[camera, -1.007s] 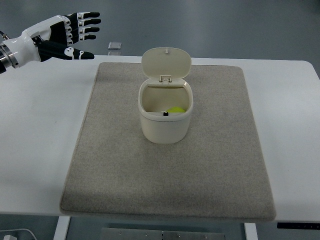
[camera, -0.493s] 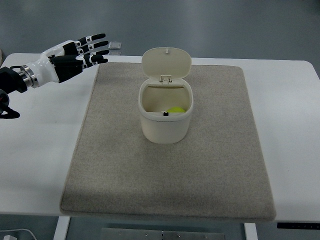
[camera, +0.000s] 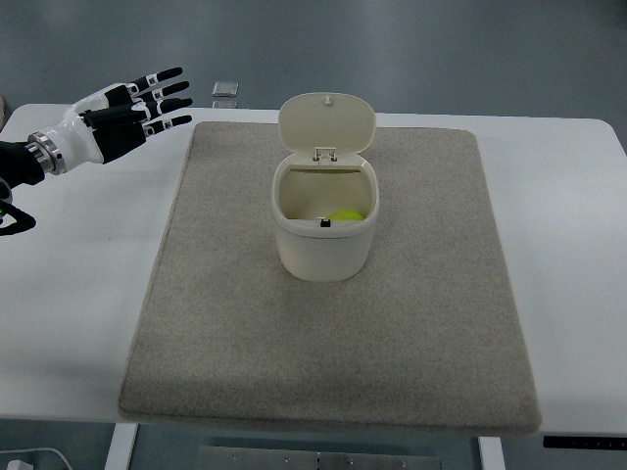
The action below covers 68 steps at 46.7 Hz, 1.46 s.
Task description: Put tennis ball into box with left hand
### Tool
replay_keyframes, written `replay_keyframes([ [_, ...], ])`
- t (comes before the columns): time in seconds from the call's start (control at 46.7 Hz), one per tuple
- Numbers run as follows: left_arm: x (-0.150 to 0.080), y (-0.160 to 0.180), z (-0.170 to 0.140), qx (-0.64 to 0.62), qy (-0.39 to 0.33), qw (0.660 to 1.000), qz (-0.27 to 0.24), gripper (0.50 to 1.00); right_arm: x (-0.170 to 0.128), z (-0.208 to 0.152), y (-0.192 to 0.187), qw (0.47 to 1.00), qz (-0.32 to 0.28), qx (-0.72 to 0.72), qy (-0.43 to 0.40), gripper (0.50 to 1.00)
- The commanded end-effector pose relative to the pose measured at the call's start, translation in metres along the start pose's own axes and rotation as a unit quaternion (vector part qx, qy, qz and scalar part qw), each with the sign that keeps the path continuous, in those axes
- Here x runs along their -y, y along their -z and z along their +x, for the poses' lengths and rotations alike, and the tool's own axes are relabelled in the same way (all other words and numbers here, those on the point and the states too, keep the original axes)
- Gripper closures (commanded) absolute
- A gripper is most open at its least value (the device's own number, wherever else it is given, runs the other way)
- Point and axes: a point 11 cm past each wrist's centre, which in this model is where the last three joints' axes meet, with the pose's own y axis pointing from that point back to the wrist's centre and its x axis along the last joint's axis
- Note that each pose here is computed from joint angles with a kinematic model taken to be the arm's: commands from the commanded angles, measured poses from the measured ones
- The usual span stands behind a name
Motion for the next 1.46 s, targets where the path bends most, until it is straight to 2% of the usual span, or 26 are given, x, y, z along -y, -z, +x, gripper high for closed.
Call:
replay_keyframes([
  [0.0,0.001,0.000,-0.001,-0.016,0.000,1.000,-0.005,0.506,0.000,0.000,0.000,1.000,0.000,0.000,0.000,0.562],
  [1.221,0.006,0.000,-0.004,-0.039,0.005,0.999,-0.017,0.506,0.000,0.000,0.000,1.000,0.001,0.007,-0.002,0.560],
  [1.436,0.007,-0.001,-0.005,-0.038,0.004,0.999,-0.018,0.506,-0.001,0.011,0.000,0.999,0.000,-0.001,-0.050,0.562],
])
